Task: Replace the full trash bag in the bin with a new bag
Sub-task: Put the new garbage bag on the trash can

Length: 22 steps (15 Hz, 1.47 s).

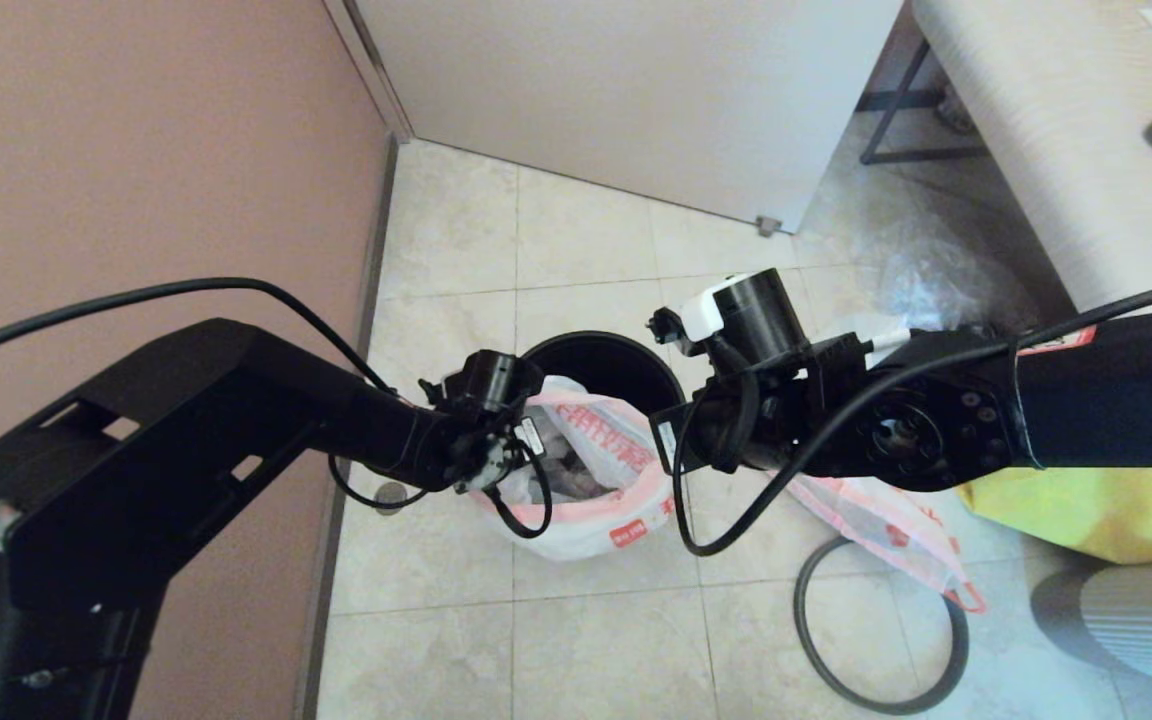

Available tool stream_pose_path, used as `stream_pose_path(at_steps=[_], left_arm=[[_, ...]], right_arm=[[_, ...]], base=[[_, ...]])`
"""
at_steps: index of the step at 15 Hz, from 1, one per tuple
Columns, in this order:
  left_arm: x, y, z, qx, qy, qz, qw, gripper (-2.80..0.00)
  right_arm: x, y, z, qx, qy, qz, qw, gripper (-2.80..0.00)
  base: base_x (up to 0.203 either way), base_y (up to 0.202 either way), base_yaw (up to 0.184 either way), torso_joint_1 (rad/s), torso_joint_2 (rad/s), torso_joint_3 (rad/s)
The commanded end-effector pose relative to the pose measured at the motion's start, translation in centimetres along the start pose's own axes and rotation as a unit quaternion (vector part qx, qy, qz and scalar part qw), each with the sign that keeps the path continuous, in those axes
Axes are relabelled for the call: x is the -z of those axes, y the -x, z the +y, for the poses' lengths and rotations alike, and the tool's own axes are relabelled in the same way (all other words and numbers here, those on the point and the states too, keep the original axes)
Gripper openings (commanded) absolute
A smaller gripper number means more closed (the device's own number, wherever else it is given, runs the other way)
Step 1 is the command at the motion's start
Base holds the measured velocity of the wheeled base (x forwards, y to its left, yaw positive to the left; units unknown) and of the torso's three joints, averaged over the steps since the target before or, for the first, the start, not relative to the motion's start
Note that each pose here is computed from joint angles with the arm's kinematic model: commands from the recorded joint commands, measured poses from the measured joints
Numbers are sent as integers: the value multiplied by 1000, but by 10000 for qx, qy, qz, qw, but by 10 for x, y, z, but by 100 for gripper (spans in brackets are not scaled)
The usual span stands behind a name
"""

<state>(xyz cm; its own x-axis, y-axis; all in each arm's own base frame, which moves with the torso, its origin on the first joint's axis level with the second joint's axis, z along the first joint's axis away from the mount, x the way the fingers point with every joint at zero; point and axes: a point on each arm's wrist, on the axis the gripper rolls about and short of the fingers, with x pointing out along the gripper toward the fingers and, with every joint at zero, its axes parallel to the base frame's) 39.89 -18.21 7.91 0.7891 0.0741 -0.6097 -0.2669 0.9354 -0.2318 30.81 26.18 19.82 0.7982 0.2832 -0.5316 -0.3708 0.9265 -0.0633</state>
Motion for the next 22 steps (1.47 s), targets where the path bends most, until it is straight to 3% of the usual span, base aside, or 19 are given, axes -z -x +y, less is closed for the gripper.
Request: stream_pose_path(at_steps=[1, 4, 9, 10, 18, 22], left_arm=[[-1, 0, 1, -21, 27, -3, 10000, -280], [0, 0, 0, -13, 18, -3, 10000, -280], [-1, 0, 0, -12, 29, -17, 10000, -280], [-1, 0, 0, -11, 30, -19, 10000, -280], [-2, -4, 1, -17, 49, -37, 10000, -280], [0, -6, 2, -39, 37, -20, 10000, -280]], right_arm=[[3, -13, 4, 44, 27, 261, 9996, 0], [5, -19, 5, 119, -272, 580, 9979, 0], [16, -33, 9, 109, -321, 780, 9964, 0], [17, -35, 10, 98, -319, 815, 9961, -280], [31, -45, 11, 49, -418, 1146, 9925, -280], [43, -44, 14, -78, -527, 1521, 9869, -280]], base=[[0, 0, 0, 0, 0, 0], [0, 0, 0, 0, 0, 0], [0, 0, 0, 0, 0, 0], [0, 0, 0, 0, 0, 0], [0, 0, 0, 0, 0, 0], [0, 0, 0, 0, 0, 0]])
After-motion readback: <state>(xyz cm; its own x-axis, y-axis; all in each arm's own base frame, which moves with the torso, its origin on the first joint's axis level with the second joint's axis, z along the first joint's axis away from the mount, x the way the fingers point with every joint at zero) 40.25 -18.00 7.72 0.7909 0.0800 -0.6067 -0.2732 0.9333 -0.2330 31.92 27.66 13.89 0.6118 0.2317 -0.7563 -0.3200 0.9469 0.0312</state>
